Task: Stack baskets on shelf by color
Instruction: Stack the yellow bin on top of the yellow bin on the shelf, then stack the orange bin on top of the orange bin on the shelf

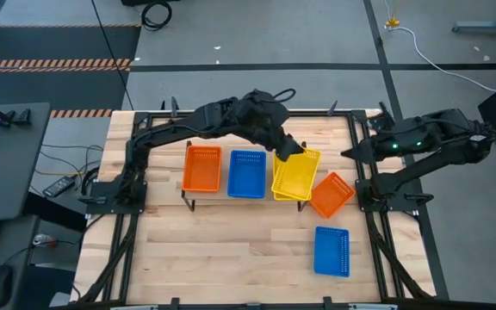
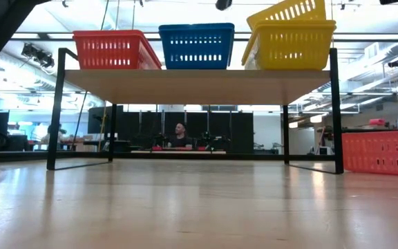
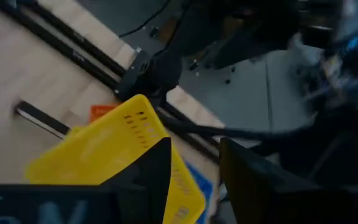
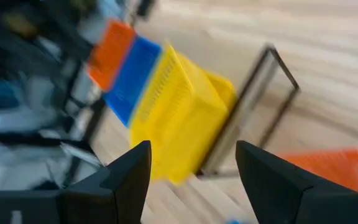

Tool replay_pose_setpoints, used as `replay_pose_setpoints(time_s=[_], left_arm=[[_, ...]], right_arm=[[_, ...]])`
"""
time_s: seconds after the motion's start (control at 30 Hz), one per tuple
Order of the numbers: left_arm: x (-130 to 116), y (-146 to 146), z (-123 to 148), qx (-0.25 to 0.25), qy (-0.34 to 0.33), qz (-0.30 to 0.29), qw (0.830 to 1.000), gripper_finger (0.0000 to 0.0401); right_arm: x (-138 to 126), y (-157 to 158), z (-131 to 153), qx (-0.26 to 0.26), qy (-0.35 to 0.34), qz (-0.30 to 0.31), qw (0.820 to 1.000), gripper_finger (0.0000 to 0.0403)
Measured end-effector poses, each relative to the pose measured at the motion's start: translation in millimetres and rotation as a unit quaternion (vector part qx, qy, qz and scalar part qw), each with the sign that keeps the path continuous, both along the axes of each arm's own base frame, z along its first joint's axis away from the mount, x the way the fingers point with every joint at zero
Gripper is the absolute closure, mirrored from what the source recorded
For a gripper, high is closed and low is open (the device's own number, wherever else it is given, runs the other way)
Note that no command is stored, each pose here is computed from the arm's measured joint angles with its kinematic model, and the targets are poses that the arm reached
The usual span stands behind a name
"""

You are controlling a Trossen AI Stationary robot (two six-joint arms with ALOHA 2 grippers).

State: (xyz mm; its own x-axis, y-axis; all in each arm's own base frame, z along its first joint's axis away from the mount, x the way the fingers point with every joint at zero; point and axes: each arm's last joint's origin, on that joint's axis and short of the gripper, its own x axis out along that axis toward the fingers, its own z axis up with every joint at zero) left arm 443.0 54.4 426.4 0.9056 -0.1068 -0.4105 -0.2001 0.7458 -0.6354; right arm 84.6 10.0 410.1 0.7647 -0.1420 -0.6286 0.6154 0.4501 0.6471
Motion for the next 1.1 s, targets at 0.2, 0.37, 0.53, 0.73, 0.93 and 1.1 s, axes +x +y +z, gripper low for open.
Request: replay_pose_setpoints(time_s=[0.2,0.37,0.53,0.73,0.93,1.1], left_arm=[[-18.4,-2.4,19.8,0.087,-0.024,-0.038,0.995,0.0259],[-26.5,-7.2,30.2,0.134,-0.043,-0.059,0.988,0.0259],[-28.3,-16.5,32.7,0.138,-0.046,-0.071,0.987,0.0259],[-27.5,-26.2,32.7,0.155,-0.05,-0.089,0.983,0.0259],[-27.7,-33.3,31.7,0.167,-0.047,-0.104,0.979,0.0261],[-35.8,-33.2,32.6,0.18,-0.028,-0.114,0.977,0.0261]], right_arm=[[12.3,4.3,-18.2,0.015,0.133,-0.005,0.991,0.0163],[32.2,0.7,-23.1,-0.028,0.15,-0.074,0.985,0.0163],[58.2,-1.7,-29.7,-0.038,0.173,-0.076,0.981,0.0163],[87.0,-3.5,-33.8,-0.039,0.155,-0.074,0.984,0.0163],[98.6,-11.1,-32.5,-0.041,0.13,-0.081,0.987,0.0163],[93.9,-12.0,-32.3,-0.004,0.137,-0.062,0.989,0.0163]])
